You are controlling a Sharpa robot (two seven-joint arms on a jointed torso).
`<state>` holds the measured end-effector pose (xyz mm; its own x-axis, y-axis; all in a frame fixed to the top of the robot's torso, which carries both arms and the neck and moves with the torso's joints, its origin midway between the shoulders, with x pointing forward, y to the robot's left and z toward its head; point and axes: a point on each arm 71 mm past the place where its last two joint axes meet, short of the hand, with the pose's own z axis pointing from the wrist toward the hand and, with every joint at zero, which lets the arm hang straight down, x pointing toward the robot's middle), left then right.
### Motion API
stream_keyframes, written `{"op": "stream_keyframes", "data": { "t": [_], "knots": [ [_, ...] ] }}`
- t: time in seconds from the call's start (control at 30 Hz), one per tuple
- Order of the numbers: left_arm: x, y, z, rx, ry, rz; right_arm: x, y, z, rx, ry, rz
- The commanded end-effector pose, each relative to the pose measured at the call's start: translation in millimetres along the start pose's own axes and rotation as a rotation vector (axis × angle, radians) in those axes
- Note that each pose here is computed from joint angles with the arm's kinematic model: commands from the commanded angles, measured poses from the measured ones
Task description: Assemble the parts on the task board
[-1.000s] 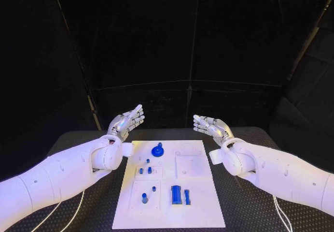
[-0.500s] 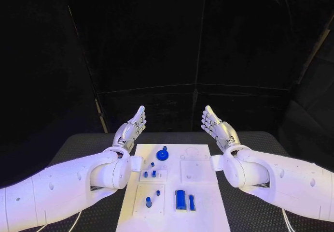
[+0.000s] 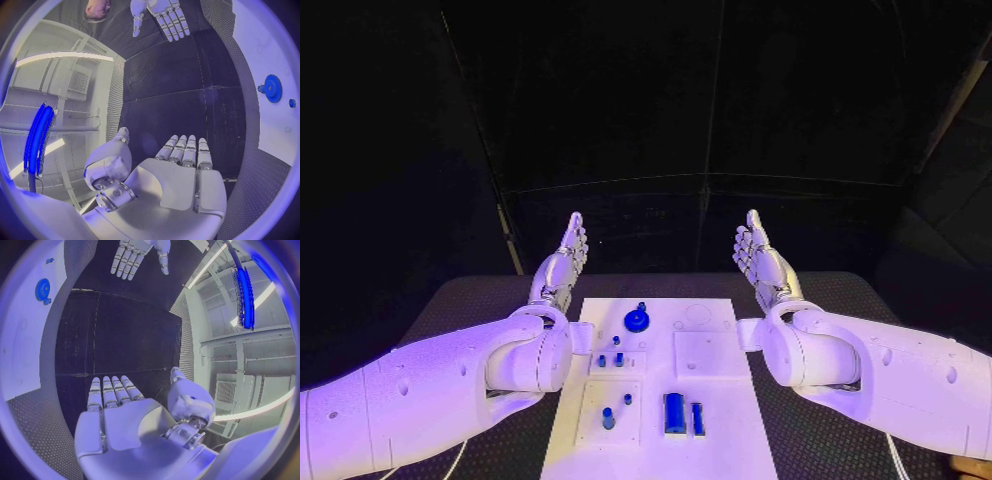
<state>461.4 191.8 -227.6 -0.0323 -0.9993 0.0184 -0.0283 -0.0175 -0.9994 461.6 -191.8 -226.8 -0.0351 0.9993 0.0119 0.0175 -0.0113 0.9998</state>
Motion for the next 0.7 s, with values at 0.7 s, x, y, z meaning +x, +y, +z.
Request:
{"op": "stream_keyframes", "data": {
  "t": [0.7],
  "knots": [
    [-0.6, -3.4, 0.3, 0.027, -0.015, 0.008, -0.6, 2.6, 0.1, -0.017, -0.018, -0.002]
  ]
}}
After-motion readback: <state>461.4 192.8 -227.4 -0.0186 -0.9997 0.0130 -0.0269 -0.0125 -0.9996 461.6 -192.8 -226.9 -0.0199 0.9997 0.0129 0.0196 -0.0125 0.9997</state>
